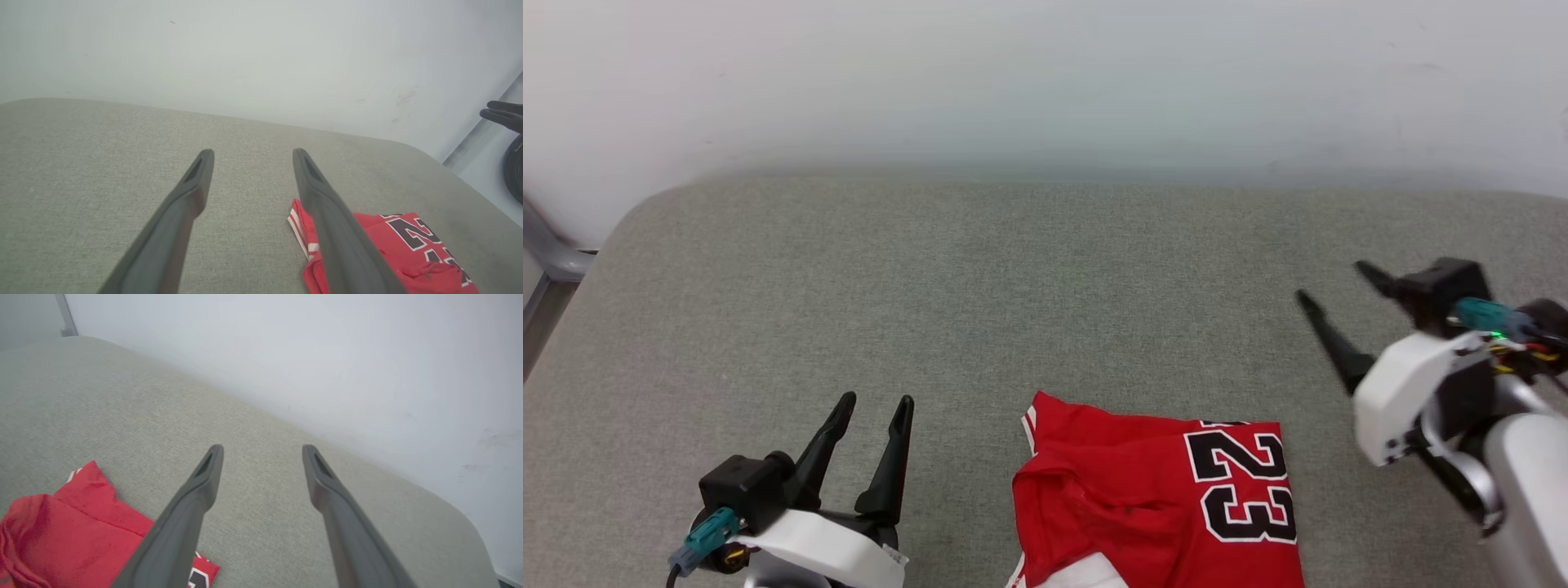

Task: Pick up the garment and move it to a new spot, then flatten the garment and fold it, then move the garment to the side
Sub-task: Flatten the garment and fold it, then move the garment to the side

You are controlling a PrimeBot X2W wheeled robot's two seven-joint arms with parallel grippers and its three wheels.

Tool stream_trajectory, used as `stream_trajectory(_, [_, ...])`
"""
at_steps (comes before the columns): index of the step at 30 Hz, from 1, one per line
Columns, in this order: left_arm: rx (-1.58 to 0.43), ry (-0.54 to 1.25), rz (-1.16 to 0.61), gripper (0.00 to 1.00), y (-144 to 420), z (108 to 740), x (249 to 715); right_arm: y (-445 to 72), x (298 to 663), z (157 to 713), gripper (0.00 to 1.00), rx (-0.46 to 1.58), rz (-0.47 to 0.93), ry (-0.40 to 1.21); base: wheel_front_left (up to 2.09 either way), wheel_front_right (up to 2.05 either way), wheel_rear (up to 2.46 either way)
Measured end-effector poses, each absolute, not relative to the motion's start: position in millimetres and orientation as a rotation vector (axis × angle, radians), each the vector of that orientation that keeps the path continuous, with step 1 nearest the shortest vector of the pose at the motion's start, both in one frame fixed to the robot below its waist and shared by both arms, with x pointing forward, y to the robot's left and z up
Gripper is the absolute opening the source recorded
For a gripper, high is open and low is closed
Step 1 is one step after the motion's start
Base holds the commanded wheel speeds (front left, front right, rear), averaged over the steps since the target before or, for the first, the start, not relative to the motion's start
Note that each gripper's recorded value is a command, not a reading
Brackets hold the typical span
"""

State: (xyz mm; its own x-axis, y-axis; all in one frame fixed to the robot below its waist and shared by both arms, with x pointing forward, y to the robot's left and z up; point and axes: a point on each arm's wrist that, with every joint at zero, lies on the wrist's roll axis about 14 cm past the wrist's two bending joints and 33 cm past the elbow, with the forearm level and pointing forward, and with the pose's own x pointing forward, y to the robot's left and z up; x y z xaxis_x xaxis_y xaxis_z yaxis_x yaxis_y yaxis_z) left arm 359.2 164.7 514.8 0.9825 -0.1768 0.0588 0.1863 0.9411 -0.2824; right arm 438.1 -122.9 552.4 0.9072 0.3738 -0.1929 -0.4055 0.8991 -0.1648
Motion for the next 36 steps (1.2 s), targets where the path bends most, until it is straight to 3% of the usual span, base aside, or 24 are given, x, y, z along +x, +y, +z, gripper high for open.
stream_trajectory(10, [-0.263,-0.139,-0.184,1.00,162,539,367,-201,430,568,1.00,-0.217,0.189,-0.032,0.00,0.00,0.00])
stream_trajectory(20, [-0.232,-0.138,-0.183,1.00,160,532,365,-206,403,560,1.00,-0.098,0.095,-0.128,0.00,0.00,0.00])
stream_trajectory(30, [-0.222,-0.133,-0.177,1.00,161,527,363,-198,397,552,1.00,-0.079,0.096,-0.101,0.00,0.00,0.00])
stream_trajectory(36, [-0.224,-0.125,-0.171,1.00,160,524,363,-179,393,515,1.00,-0.035,0.159,0.097,0.00,0.00,0.00])
